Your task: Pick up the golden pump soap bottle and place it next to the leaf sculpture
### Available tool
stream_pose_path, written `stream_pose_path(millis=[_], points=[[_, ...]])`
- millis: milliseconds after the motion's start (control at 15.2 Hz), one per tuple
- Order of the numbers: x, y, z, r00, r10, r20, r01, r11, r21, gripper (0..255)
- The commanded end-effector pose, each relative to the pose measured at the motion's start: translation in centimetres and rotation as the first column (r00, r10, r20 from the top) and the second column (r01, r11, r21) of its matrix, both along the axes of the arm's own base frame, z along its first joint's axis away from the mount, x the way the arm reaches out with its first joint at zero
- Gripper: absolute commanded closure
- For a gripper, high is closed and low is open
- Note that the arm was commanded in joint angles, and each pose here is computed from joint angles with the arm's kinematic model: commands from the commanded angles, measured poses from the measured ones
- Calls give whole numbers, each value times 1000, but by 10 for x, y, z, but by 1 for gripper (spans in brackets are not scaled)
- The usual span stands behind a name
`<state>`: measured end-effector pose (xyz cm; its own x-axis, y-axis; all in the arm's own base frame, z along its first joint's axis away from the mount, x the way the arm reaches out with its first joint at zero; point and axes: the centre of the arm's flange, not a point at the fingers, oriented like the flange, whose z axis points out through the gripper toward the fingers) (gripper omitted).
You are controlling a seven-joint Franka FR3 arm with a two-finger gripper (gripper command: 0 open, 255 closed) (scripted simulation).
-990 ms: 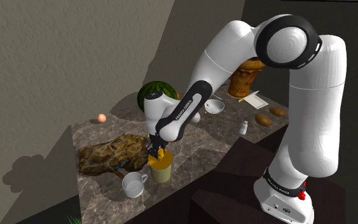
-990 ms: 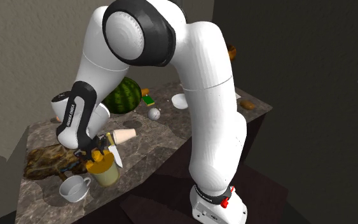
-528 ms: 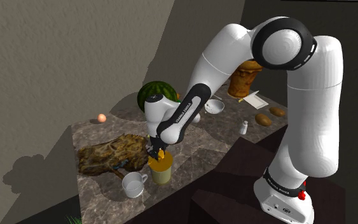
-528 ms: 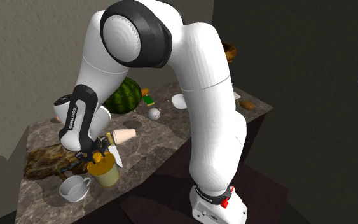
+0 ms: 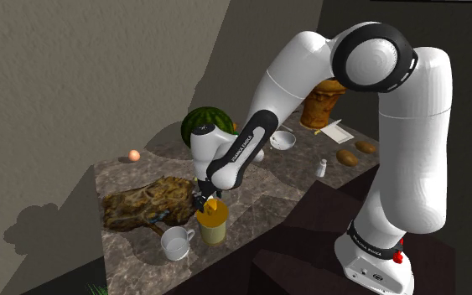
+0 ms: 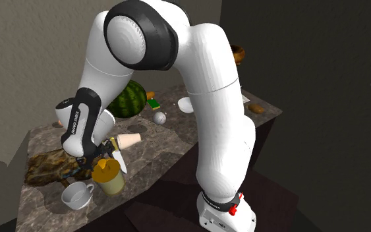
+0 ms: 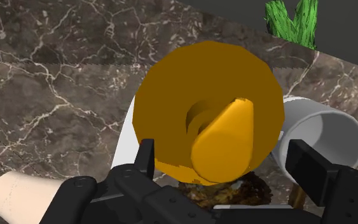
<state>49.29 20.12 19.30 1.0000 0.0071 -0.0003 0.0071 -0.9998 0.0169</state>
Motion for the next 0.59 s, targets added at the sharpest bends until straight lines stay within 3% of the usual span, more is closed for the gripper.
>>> stream_pose_path(millis=[0,198,528], points=[[0,0,13,1000,0,0,0,1000,0,0],[0,1,50,1000,0,0,0,1000,0,0],[0,1,50,1000,0,0,0,1000,0,0]])
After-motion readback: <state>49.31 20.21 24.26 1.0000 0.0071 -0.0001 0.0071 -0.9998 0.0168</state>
